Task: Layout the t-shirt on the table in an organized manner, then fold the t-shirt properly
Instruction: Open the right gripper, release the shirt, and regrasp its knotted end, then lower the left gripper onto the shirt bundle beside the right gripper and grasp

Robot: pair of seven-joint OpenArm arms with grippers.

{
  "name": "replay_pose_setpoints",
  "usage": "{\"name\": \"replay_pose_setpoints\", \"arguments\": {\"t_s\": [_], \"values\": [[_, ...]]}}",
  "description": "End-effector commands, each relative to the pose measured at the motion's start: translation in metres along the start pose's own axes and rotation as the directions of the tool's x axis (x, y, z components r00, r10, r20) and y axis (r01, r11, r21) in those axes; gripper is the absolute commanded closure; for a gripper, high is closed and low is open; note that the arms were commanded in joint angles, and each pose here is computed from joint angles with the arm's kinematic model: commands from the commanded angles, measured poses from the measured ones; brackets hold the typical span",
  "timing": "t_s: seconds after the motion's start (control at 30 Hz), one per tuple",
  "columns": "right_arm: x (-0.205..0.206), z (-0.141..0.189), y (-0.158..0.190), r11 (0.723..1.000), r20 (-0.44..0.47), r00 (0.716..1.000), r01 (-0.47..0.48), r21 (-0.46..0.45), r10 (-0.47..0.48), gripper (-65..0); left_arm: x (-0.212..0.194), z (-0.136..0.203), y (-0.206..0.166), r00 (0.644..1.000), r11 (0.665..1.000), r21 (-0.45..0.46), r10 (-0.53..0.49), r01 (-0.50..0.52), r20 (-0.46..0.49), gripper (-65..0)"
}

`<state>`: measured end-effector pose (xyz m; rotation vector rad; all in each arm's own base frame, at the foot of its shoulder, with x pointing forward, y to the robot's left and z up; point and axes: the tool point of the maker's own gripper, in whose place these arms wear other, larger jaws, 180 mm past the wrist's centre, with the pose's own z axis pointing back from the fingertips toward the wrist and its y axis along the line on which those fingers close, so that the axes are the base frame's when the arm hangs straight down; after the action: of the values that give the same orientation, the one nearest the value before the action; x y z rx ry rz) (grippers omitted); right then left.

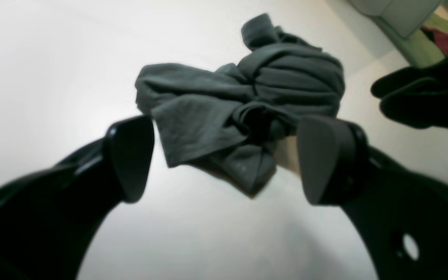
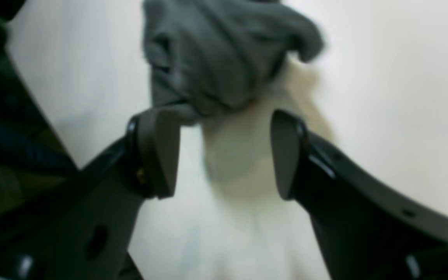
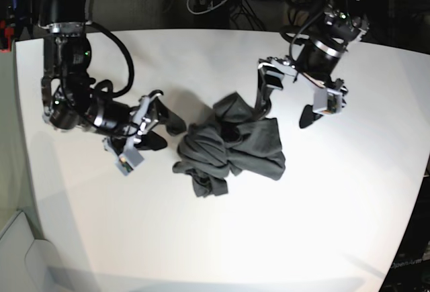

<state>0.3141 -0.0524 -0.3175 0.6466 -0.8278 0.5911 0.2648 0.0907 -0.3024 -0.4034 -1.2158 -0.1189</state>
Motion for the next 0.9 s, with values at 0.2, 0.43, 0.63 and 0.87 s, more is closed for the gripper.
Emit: {"name": "replay_pose_setpoints", "arguments": {"t_s": [0.2, 0.43, 0.63, 0.87], "values": [[0.050, -0.011, -0.012, 0.999, 0.084, 0.996, -0.040, 0.017, 0.039, -37.8, -0.010, 0.002, 0.003, 1.000, 1.000, -0.002, 0.017, -0.017, -0.012, -55.7], [0.061, -0.007, -0.032, 0.998, 0.075, 0.996, -0.053, -0.015, 0.054, -37.8, -0.021, 0.000, 0.005, 0.999, 0.999, 0.003, 0.036, -0.035, -0.036, -55.7], [0.058, -0.013, -0.025, 0.998, 0.058, 0.996, -0.065, 0.007, 0.064, -37.8, -0.019, -0.001, 0.004, 0.999, 0.999, 0.003, 0.037, -0.037, -0.032, -55.7], [0.055, -0.030, 0.001, 0.990, 0.042, 0.993, -0.113, 0.080, 0.110, -37.7, -0.021, 0.000, 0.004, 0.999, 0.999, 0.003, 0.038, -0.038, -0.035, -55.7]]}}
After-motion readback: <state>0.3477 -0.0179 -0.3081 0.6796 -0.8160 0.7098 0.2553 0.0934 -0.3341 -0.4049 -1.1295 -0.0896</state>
